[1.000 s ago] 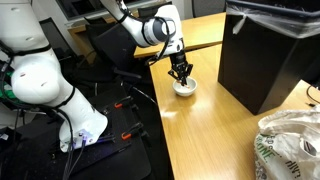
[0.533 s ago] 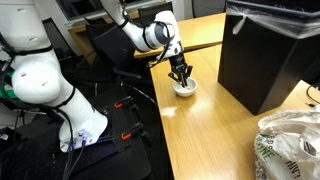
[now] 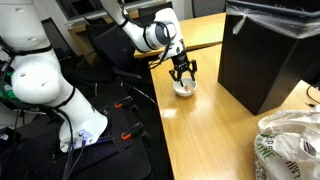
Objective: Place the orange marker inside the white bowl
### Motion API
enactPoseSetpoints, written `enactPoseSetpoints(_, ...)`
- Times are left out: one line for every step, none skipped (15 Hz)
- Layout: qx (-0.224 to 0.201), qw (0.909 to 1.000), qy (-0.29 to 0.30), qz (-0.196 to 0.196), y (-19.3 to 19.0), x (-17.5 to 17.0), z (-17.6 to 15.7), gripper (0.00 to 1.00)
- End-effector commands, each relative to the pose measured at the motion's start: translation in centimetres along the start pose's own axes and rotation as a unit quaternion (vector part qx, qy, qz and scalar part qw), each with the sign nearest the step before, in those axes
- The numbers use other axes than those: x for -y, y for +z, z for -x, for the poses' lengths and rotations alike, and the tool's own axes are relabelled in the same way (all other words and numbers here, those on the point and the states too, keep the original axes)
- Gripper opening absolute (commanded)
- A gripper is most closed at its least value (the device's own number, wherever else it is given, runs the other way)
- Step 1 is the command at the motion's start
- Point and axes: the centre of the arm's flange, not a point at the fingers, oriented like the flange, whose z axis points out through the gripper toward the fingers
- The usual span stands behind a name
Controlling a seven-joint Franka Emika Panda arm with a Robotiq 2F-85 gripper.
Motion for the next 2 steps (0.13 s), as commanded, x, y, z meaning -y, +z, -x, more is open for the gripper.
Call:
enactPoseSetpoints(0.031, 0.9994, -0.01, 0.014, -2.36, -1.24, -2.46, 1.0)
enactPoseSetpoints(0.051, 0.9986, -0.014, 0.002, -2.8, -1.56, -3.1, 1.0)
